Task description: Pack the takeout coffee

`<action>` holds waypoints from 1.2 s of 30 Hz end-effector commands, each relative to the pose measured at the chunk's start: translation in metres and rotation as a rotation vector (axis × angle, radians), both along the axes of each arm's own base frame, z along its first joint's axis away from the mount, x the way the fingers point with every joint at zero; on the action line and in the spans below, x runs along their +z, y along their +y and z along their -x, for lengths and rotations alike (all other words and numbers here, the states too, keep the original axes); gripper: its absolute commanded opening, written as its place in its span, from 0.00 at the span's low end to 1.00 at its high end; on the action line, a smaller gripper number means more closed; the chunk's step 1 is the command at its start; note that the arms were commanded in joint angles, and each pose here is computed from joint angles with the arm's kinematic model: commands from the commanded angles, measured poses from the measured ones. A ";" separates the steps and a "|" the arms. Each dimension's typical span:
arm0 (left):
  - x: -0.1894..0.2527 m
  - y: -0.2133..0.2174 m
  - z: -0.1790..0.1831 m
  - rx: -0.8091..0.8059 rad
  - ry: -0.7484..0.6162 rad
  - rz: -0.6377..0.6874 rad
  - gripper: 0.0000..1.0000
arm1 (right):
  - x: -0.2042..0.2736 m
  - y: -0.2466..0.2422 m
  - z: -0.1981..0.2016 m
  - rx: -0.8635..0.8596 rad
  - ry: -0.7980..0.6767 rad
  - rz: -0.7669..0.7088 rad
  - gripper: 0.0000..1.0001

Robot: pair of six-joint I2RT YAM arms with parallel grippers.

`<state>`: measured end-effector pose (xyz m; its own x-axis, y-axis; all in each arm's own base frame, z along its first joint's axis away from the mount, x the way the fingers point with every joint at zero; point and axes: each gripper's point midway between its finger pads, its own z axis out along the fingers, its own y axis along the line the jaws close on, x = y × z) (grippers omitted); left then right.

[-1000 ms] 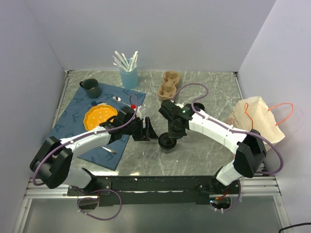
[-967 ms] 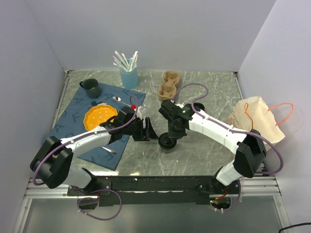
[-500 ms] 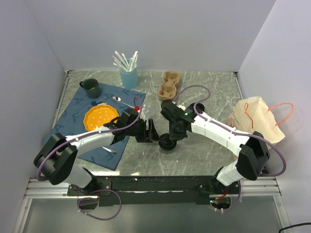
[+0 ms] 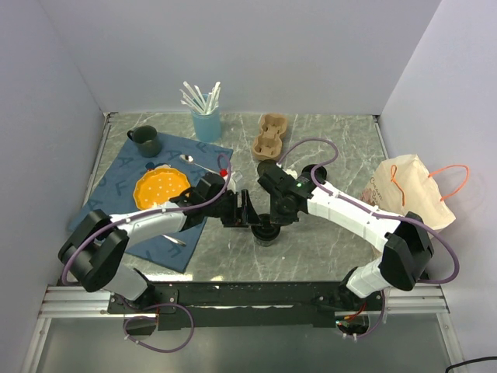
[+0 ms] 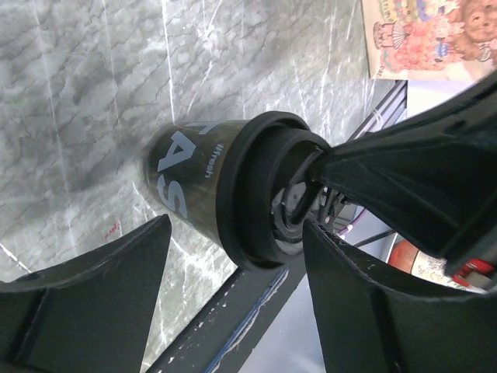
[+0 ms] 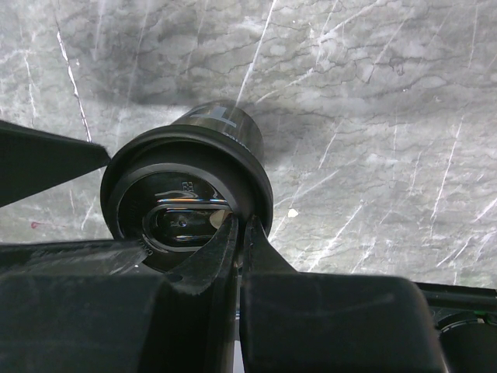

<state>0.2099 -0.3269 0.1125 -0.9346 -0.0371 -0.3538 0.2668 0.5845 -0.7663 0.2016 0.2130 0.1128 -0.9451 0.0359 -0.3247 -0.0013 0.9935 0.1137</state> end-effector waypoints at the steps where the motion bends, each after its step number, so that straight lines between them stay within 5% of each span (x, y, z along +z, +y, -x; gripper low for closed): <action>1: 0.010 -0.017 -0.004 -0.031 -0.024 0.051 0.73 | -0.004 -0.006 0.006 -0.005 0.012 0.023 0.00; 6: 0.002 -0.021 -0.001 -0.047 -0.020 0.027 0.68 | -0.005 -0.005 0.007 -0.002 0.016 0.021 0.00; 11: -0.024 -0.012 0.008 -0.030 0.032 -0.036 0.52 | -0.010 -0.005 0.009 0.002 0.026 0.018 0.00; 25: -0.057 0.000 0.026 -0.049 0.120 -0.088 0.38 | -0.023 0.002 0.017 0.026 0.039 -0.051 0.01; 36: -0.061 0.002 0.023 -0.058 0.095 -0.121 0.40 | 0.024 0.024 0.005 0.096 -0.042 -0.216 0.40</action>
<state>0.2071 -0.3442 0.1023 -0.9430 -0.0230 -0.3319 0.2674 0.5413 -0.7972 0.1960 0.2162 0.1122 -0.9393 0.0148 -0.3428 -0.0551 0.9796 0.1934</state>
